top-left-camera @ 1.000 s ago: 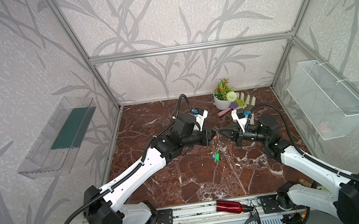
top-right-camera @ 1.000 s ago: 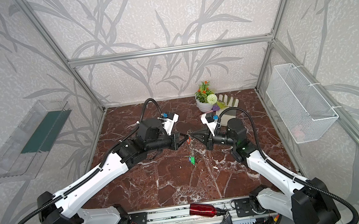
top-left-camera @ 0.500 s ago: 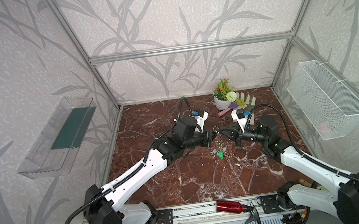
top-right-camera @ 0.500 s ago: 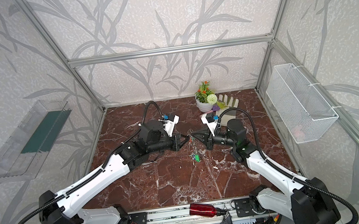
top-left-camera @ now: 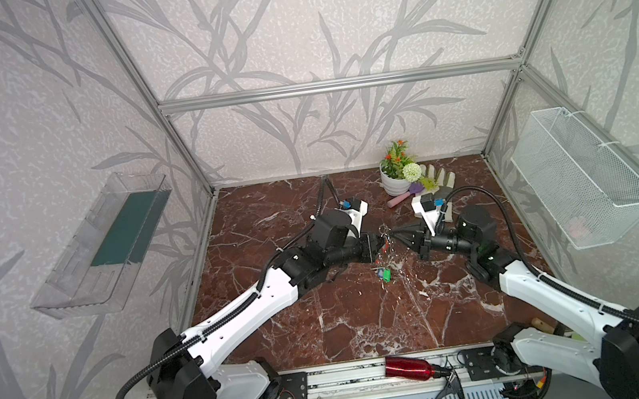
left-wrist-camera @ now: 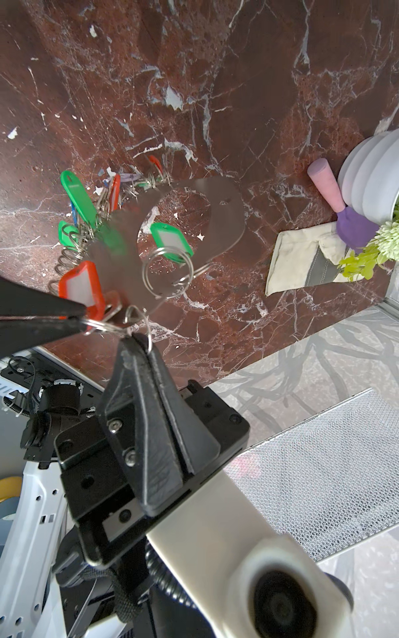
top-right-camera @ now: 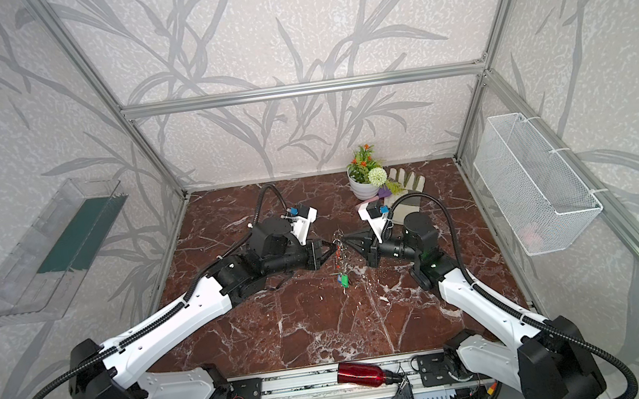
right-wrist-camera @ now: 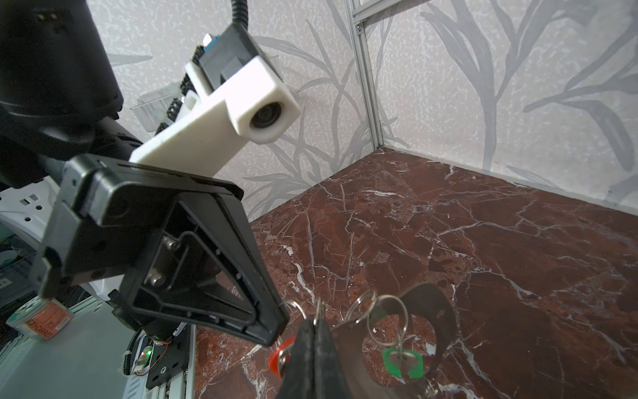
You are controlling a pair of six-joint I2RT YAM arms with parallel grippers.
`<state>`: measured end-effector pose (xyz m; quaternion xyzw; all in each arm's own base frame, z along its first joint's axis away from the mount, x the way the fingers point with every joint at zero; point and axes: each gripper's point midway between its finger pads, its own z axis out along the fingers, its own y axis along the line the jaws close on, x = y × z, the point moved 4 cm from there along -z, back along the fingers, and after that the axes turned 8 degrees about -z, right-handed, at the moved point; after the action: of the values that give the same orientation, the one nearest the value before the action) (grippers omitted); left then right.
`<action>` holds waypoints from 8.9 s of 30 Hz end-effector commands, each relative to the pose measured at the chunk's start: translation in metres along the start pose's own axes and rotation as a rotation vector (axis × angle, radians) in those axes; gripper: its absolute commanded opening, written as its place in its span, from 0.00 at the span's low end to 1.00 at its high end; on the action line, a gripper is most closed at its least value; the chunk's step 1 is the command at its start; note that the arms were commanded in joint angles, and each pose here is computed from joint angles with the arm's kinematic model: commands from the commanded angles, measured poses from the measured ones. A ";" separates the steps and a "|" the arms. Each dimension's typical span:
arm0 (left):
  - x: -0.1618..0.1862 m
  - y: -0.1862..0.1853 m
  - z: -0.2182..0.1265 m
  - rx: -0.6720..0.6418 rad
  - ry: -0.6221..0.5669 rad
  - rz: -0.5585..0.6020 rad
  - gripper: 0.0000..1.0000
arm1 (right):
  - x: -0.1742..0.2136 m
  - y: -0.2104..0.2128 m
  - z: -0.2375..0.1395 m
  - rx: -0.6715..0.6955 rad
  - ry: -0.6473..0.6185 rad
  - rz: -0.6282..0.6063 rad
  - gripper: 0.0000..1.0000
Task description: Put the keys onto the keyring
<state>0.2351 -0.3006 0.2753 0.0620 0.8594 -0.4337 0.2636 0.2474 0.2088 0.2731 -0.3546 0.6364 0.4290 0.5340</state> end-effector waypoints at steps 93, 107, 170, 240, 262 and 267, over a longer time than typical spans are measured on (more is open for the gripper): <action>0.031 0.072 -0.055 0.015 -0.261 0.451 0.00 | -0.042 0.023 0.003 -0.169 -0.085 -0.091 0.00; 0.021 0.034 -0.055 0.092 -0.225 0.643 0.00 | -0.035 0.024 0.009 -0.205 -0.056 -0.069 0.00; 0.008 0.049 -0.057 0.017 -0.237 0.675 0.00 | 0.003 0.031 0.022 -0.012 0.068 -0.374 0.00; -0.021 0.002 -0.071 0.385 -0.222 1.216 0.00 | -0.050 0.017 0.035 -0.450 0.001 0.013 0.00; -0.015 0.005 -0.069 0.410 -0.192 1.201 0.00 | -0.048 0.012 0.034 -0.432 -0.007 0.031 0.00; -0.025 0.015 -0.063 0.308 -0.230 1.144 0.00 | -0.048 0.011 0.032 -0.390 -0.012 0.010 0.00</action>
<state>0.2349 -0.2405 0.2980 0.5159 0.5877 -0.3555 0.5119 0.2551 0.2455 0.3058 -0.4417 0.5520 0.5714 0.4167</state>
